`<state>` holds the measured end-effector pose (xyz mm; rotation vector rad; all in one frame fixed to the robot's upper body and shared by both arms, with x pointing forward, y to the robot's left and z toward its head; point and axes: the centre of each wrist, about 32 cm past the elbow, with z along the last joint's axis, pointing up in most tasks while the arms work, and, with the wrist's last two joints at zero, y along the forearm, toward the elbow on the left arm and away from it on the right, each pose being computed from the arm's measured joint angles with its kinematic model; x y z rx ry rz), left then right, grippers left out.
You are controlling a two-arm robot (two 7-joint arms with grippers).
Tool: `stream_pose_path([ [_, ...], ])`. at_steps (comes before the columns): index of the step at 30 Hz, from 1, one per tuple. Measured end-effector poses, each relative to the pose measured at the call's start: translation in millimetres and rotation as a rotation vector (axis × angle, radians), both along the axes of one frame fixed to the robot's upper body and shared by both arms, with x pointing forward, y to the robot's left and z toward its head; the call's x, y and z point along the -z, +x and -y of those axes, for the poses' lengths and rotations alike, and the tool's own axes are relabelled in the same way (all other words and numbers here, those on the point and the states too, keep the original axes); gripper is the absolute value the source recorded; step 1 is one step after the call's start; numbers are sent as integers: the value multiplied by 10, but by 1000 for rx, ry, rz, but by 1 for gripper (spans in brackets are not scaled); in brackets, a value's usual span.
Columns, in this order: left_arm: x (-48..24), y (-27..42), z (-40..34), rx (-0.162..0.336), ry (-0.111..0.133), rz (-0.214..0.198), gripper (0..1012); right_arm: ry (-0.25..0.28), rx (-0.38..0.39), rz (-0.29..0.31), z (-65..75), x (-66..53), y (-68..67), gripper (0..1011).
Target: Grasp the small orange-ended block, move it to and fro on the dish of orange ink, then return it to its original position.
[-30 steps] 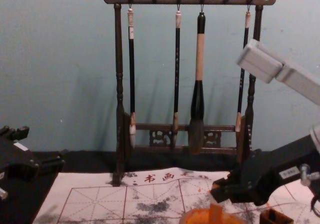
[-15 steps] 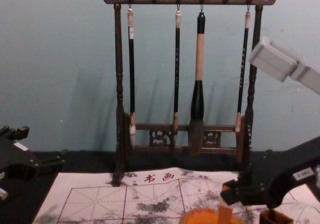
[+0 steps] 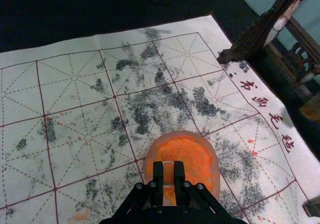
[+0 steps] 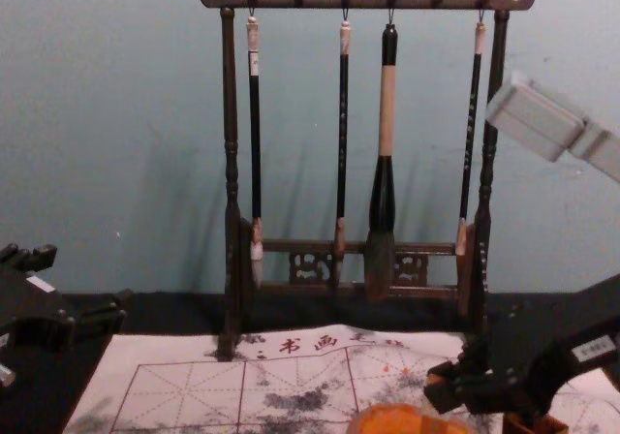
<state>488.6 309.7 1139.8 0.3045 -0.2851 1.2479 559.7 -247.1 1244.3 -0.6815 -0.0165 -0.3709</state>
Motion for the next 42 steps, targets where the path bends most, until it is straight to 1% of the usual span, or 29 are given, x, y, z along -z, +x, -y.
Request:
stream_pose_path([
  [6, 0, 0, 0, 0, 0, 0, 1001, 1, -4, -6, -63, 20, 32, 79],
  [14, 0, 0, 0, 0, 0, 0, 1002, -4, 8, 2, -126, 22, 115, 79],
  [22, 0, 0, 0, 0, 0, 0, 1001, -11, 32, 8, -138, 28, 196, 79],
  [27, 0, 0, 0, 0, 0, 0, 1001, -12, 52, 13, -109, 15, 233, 79],
  [33, 0, 0, 0, 0, 0, 0, 1001, -12, 64, 19, -65, -11, 234, 79],
  [42, 0, 0, 0, 0, 0, 0, 1001, -11, 59, 25, 8, -31, 142, 79],
])
